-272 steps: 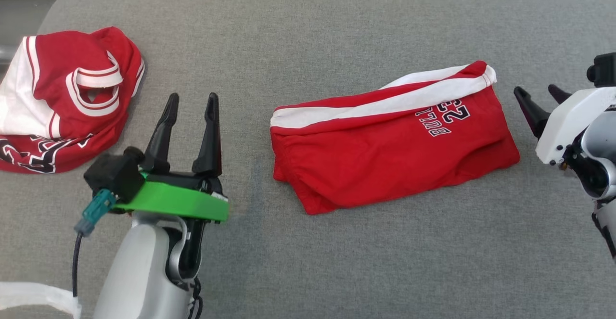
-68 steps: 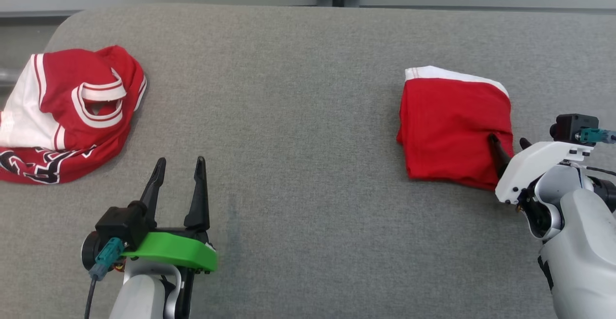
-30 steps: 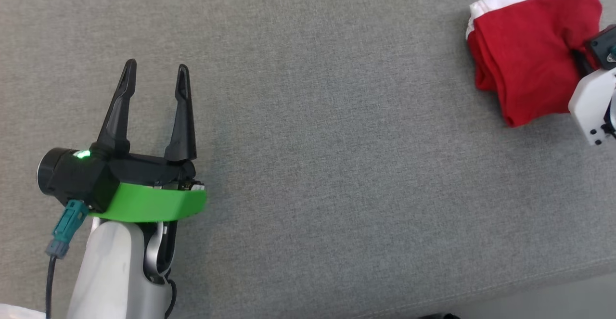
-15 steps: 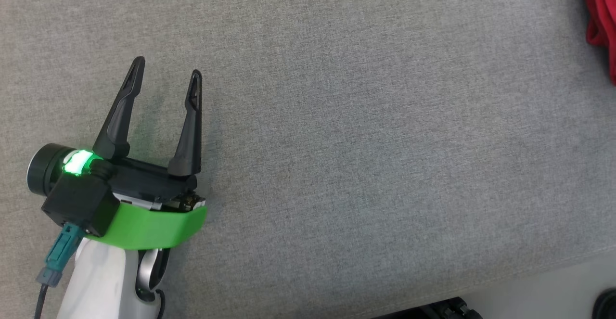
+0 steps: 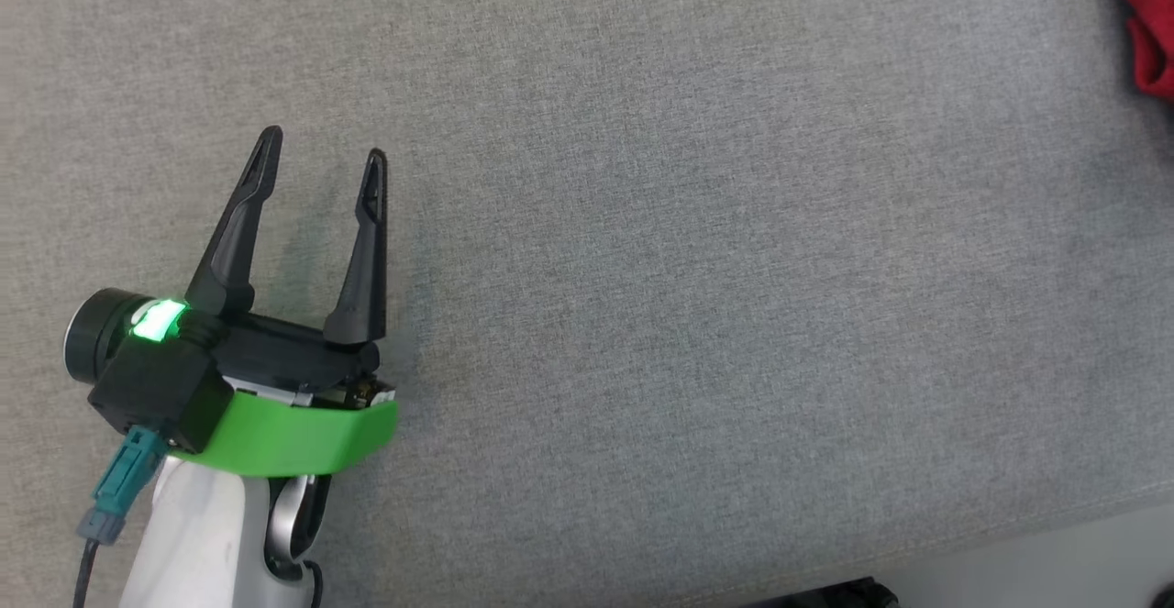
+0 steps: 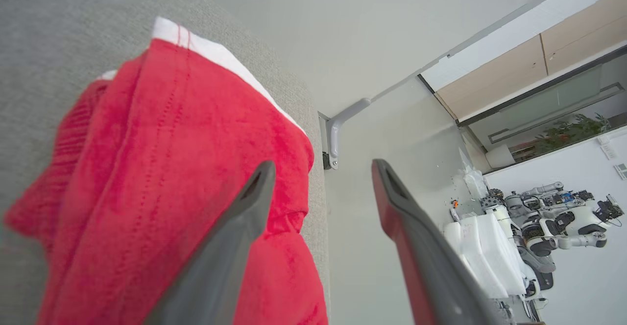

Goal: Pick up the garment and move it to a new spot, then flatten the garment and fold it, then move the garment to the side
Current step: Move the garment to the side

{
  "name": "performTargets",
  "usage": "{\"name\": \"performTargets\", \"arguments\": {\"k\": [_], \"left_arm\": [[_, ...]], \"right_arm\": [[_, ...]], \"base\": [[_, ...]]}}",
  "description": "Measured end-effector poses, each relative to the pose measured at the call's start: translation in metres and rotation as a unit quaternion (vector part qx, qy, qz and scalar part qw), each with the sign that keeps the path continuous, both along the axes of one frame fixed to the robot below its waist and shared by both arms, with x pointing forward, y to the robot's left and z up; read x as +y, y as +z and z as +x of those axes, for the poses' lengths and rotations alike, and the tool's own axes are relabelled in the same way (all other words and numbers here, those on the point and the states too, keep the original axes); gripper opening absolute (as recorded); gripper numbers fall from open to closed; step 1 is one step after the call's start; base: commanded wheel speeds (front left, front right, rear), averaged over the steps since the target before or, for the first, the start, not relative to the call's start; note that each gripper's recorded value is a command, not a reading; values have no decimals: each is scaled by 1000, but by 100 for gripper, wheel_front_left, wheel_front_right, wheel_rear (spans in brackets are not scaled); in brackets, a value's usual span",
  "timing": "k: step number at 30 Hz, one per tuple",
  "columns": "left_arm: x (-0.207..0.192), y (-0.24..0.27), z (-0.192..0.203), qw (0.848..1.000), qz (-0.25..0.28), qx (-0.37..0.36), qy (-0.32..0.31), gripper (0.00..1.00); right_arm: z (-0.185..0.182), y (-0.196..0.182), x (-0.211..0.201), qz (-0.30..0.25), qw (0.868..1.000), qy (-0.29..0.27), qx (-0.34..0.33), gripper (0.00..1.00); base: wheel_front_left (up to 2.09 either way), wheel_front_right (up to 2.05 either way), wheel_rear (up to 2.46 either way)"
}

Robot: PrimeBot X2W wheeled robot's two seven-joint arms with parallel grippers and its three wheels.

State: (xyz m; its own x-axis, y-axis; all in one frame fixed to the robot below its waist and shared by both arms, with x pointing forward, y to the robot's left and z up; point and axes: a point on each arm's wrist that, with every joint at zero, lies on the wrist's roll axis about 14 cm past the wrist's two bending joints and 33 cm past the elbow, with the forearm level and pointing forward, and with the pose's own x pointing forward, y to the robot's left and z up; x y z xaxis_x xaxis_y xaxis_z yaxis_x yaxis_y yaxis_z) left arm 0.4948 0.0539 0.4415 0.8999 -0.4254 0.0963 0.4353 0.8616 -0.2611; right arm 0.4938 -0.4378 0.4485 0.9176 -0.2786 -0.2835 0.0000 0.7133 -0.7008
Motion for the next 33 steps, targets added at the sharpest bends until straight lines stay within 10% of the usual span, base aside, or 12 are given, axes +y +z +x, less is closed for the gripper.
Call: {"name": "performTargets", "arguments": {"k": [16, 33], "left_arm": [[41, 29, -23, 996, -2, 13, 85, 100], [92, 60, -73, 987, 18, 0, 157, 100]], "right_arm": [[-37, 50, 143, 269, 938, 63, -209, 100], [-81, 54, 237, 422, 877, 104, -206, 100]], "base": [[0, 0, 0], [0, 0, 0]]}}
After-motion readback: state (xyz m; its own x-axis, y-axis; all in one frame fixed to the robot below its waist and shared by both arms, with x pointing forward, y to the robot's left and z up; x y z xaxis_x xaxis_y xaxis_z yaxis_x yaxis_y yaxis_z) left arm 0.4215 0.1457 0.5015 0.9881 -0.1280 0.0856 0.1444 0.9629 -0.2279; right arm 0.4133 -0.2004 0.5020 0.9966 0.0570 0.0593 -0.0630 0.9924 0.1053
